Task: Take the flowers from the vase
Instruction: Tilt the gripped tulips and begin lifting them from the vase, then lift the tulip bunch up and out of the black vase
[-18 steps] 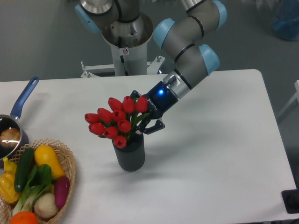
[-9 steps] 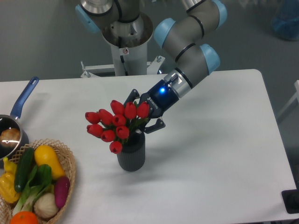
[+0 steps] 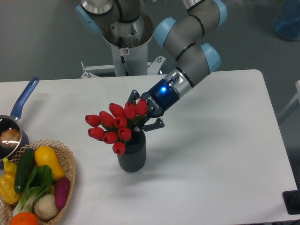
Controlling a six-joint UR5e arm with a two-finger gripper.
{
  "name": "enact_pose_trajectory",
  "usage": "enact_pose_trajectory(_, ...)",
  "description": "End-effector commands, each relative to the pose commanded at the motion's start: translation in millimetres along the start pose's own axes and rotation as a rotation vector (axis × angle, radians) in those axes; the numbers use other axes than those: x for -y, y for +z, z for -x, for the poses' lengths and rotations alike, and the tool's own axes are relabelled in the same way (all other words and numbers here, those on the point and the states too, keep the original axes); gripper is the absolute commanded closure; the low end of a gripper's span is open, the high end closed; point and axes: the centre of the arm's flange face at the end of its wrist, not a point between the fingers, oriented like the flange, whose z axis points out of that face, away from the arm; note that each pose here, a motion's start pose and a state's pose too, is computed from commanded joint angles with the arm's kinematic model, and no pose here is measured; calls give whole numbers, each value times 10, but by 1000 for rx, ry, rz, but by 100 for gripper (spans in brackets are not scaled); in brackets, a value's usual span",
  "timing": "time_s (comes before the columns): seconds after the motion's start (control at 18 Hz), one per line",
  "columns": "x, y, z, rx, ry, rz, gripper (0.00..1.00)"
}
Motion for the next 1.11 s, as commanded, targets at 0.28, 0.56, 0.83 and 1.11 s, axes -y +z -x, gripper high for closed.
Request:
enact_pose_trajectory(0.28,33,-67,0,21,-5,-55,68)
enact_pose_trajectory(0.56,136,-180,5,47,-10,-98,68)
enact_pose_trajectory(0.83,360,-309,-57,68,-62,-115,68)
enact_pose_trajectory(1.11,513,-367,-90,79,-75,-190,68)
